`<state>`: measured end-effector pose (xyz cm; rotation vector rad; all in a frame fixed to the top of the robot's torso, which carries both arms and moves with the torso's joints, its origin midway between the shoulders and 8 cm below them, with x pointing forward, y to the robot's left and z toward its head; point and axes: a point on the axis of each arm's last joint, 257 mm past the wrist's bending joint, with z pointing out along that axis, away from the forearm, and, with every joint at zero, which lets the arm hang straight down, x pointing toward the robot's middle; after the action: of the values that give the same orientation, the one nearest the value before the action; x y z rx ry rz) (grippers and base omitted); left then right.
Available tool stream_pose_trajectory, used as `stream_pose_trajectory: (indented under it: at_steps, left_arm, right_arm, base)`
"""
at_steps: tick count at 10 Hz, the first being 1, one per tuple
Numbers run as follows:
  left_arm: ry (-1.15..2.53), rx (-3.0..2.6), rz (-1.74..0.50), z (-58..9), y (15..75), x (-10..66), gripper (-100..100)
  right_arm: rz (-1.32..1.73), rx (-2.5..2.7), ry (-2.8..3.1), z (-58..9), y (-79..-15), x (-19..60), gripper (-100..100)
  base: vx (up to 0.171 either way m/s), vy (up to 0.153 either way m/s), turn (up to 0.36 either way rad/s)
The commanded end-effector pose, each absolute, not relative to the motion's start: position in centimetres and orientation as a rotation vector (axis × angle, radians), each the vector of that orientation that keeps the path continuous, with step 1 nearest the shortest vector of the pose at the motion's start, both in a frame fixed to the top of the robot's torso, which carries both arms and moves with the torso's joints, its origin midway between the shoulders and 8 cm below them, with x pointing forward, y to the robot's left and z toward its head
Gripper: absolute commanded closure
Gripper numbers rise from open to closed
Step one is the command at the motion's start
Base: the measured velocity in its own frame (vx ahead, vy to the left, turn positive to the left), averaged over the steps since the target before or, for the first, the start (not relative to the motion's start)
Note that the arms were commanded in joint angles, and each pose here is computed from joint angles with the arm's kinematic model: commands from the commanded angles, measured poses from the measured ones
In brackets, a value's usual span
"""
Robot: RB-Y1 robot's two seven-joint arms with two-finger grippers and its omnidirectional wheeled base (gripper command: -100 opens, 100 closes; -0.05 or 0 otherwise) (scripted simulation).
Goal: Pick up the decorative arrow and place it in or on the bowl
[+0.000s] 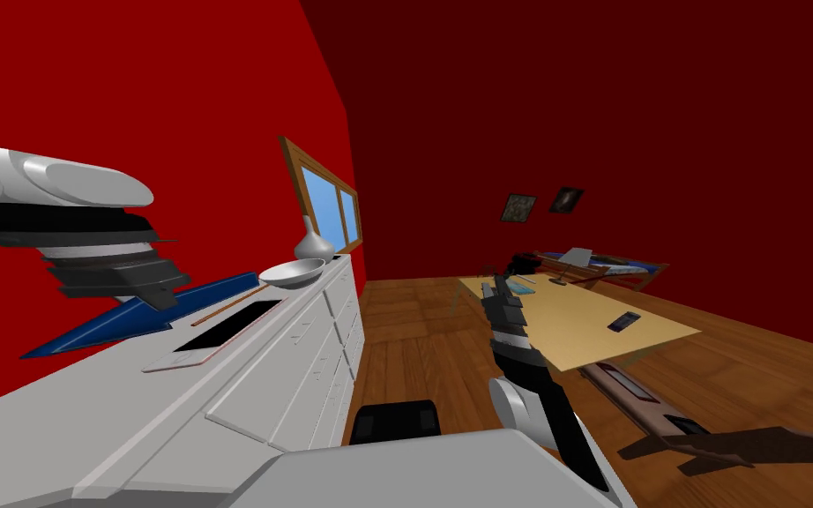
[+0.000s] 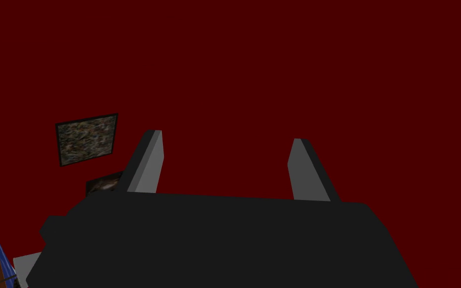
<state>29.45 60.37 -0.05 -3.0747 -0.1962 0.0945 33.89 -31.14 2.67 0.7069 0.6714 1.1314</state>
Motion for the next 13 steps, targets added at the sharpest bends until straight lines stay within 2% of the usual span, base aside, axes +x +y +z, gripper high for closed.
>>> stream_pose_trajectory:
  at_steps: [1, 8, 13]
  left_arm:
    - [-0.206, -3.044, 0.007, 0.6, 60.8, 31.1, 100]
    - [-0.291, -2.911, -0.201, 4.5, 62.1, 35.2, 100]
    - [-0.391, -2.742, -0.282, 7.8, 63.7, 37.4, 100]
  right_arm:
    - [1.131, 0.707, 0.671, 2.7, -31.1, 33.9, 0]
    - [1.131, 0.707, 0.671, 2.7, -31.1, 33.9, 0]
    - [1.131, 0.707, 0.671, 2.7, -31.1, 33.9, 0]
  base:
    - [-0.021, -0.023, -0.019]
    - [-0.022, -0.010, -0.017]
    - [-0.013, -0.045, -0.027]
